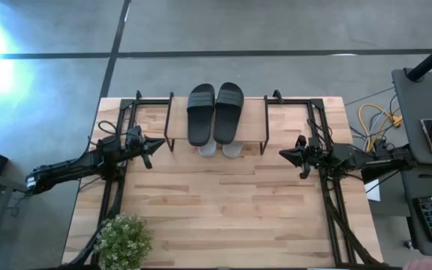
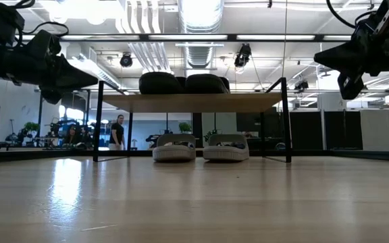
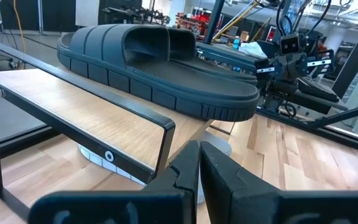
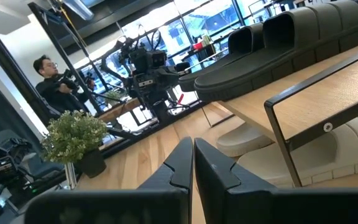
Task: Pick and place slides into the shelf
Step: Return to Home Position
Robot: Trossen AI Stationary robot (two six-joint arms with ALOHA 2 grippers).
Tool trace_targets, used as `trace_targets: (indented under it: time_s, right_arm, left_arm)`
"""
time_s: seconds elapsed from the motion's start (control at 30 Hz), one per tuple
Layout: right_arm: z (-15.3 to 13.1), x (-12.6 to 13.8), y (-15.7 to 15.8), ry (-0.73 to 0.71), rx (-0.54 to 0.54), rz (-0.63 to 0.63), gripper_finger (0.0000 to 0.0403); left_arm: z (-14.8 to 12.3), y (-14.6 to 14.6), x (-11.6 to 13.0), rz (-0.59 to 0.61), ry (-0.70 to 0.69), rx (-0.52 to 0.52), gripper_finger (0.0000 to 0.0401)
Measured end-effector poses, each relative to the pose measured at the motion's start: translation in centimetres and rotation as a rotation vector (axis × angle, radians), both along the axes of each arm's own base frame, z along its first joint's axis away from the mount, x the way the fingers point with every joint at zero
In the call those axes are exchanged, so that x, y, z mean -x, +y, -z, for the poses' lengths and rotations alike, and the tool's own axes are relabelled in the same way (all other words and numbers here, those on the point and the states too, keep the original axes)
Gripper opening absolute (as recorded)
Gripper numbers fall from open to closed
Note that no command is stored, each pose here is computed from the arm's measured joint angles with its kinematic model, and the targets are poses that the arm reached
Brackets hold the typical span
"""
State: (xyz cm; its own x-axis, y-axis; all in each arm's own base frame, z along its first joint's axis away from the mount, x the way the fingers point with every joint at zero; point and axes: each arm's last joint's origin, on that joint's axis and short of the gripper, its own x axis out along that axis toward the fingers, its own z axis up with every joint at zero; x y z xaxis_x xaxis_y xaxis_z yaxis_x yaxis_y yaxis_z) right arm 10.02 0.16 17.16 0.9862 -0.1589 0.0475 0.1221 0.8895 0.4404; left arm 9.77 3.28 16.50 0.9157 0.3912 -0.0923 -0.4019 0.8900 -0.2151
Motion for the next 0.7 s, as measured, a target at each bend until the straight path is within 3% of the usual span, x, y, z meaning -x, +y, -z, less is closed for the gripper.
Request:
trace_targets:
  time_s: [0.7]
  right_arm:
    - [-0.01, 0.00, 0.00, 0.000, 0.000, 0.000, 0.0009]
  left_arm:
    - [0.04, 0.01, -0.04, 0.002, 0.005, 0.002, 0.0000]
